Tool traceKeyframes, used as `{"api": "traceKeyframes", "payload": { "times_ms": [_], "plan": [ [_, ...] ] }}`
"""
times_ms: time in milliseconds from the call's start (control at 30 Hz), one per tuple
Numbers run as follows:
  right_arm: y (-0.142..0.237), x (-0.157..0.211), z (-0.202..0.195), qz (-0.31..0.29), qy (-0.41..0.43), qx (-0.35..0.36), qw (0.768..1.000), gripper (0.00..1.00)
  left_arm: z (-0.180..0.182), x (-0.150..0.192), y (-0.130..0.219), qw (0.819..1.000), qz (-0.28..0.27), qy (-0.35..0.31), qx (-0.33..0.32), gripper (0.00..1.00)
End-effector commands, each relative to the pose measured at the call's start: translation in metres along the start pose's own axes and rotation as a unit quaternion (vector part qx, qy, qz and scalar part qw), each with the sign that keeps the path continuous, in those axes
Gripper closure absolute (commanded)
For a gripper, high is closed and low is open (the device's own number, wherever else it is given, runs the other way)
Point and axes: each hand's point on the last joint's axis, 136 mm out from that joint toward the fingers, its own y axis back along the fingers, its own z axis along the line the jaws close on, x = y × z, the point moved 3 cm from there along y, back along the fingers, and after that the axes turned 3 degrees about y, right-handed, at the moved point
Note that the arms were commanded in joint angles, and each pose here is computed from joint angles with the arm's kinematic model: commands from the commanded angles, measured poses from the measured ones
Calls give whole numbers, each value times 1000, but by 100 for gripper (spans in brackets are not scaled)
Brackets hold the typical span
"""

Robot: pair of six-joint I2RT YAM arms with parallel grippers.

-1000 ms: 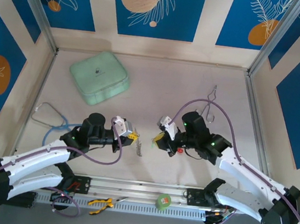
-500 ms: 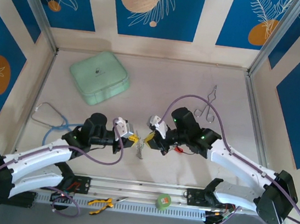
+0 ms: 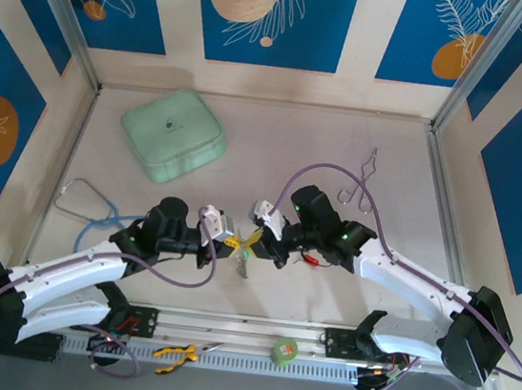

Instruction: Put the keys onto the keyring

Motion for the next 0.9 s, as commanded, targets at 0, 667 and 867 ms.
{"api": "traceKeyframes", "payload": {
  "times_ms": [0, 667, 867],
  "plan": [
    [1, -17, -1, -18, 16, 9, 1000, 100, -7, -13, 0, 999, -18, -27, 18, 100],
    [2, -10, -32, -5, -36, 95, 995, 100, -9, -14, 1, 999, -24, -12, 20, 100],
    [5, -7, -39, -5, -71, 110, 991, 100, -6, -15, 3, 999, -28, -19, 6, 100]
  ]
}}
